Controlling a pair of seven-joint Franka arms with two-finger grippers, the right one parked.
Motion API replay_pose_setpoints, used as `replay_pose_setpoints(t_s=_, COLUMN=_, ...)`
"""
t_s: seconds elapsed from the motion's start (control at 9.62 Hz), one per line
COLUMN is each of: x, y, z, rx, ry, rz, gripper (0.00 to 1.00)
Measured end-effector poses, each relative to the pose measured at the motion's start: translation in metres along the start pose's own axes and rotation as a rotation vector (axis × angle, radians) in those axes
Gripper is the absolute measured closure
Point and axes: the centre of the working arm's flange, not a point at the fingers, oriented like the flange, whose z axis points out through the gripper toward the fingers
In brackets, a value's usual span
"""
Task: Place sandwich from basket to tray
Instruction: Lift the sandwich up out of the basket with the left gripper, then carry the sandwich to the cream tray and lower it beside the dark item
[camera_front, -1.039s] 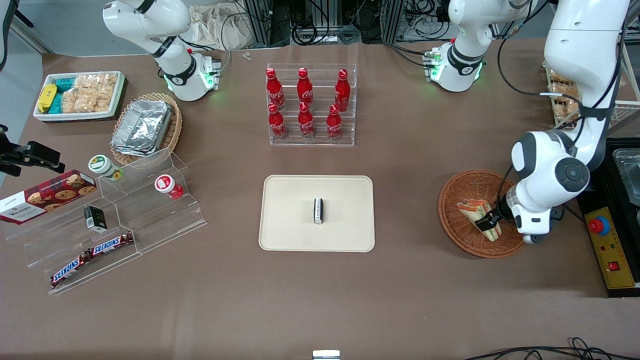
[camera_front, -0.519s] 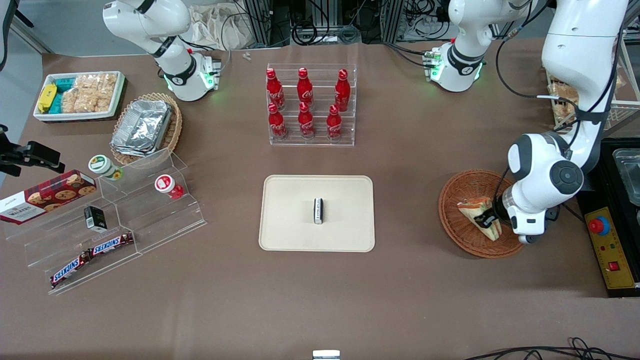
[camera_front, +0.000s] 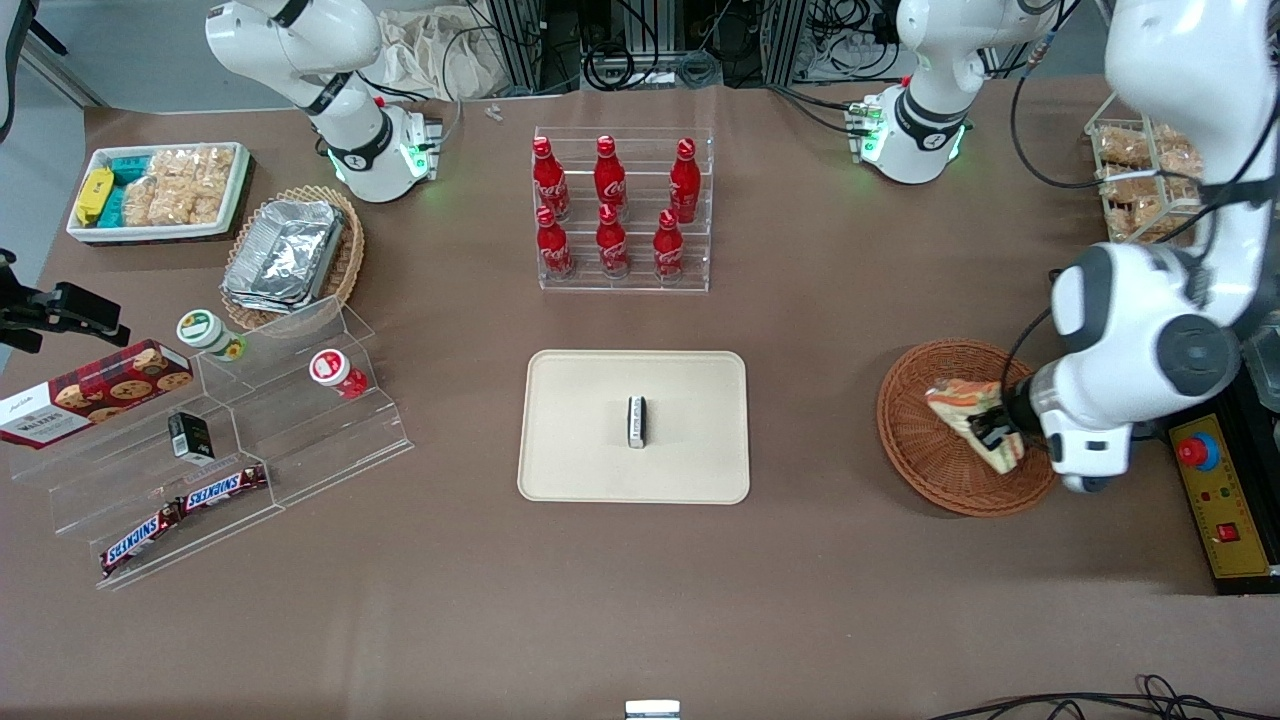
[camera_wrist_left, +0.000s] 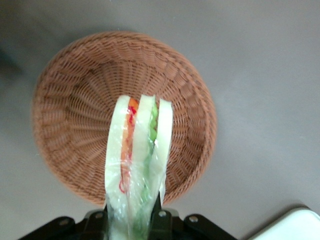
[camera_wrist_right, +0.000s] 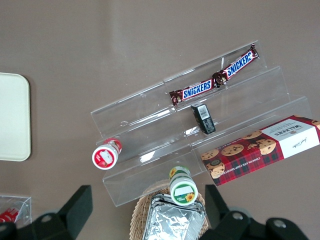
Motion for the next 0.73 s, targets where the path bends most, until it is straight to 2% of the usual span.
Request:
replay_pose_setpoints(t_s=0.1, x=-0.007, y=0.008, z=-0.041, rx=-0.013, ry=0.010, rz=0.037, gripper=0.72)
replay_pose_setpoints(t_s=0.31, x=-0.025, y=0.027, z=-0.075, rx=-0.045, ry=0.028, rz=0.162, gripper=0.83)
replay_pose_setpoints(t_s=0.73, x=-0.093, y=0.083, z=-0.069, rx=-0.037, ry=0.012, rz=0.364, gripper=0.83)
